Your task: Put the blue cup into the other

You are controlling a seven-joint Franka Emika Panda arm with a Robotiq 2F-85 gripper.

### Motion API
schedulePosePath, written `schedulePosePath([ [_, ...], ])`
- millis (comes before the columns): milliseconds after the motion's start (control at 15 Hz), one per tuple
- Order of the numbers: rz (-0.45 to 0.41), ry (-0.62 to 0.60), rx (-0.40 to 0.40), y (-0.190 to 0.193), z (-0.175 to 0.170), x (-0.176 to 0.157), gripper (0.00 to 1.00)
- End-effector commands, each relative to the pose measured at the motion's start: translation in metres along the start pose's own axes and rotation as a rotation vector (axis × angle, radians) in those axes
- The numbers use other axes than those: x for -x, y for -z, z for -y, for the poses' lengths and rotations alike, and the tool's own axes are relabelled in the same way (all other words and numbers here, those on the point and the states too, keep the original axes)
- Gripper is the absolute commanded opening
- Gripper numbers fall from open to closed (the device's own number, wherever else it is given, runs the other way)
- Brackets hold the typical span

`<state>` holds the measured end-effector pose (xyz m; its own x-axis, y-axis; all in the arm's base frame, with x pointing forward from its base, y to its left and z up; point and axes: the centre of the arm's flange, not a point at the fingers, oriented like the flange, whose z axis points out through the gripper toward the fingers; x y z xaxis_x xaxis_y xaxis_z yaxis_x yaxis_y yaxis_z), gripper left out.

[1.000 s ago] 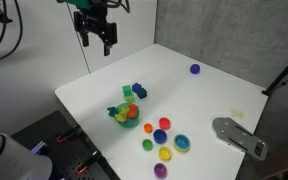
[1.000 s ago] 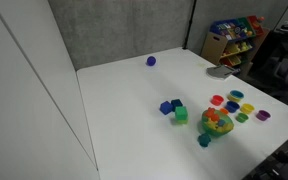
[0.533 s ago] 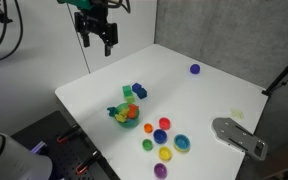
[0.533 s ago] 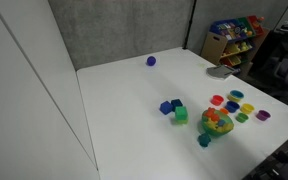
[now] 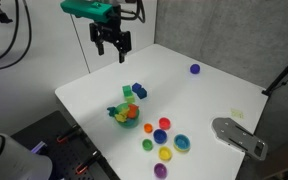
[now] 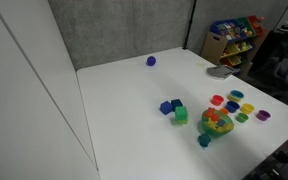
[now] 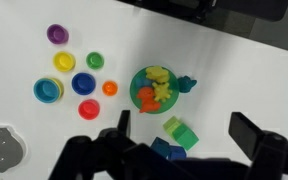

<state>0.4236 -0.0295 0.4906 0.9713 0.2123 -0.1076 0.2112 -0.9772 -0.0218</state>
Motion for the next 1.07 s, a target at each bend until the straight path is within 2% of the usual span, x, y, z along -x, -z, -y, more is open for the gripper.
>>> schedulePosePath([
  [0, -0.038, 0.015, 0.023, -0.013, -0.027, -0.001, 1.0],
  [600, -0.107, 0.046, 0.056, -0.072, -0.096, -0.008, 1.0],
  [1000, -0.083, -0.004, 0.048, -0.143, -0.144, -0.028, 1.0],
])
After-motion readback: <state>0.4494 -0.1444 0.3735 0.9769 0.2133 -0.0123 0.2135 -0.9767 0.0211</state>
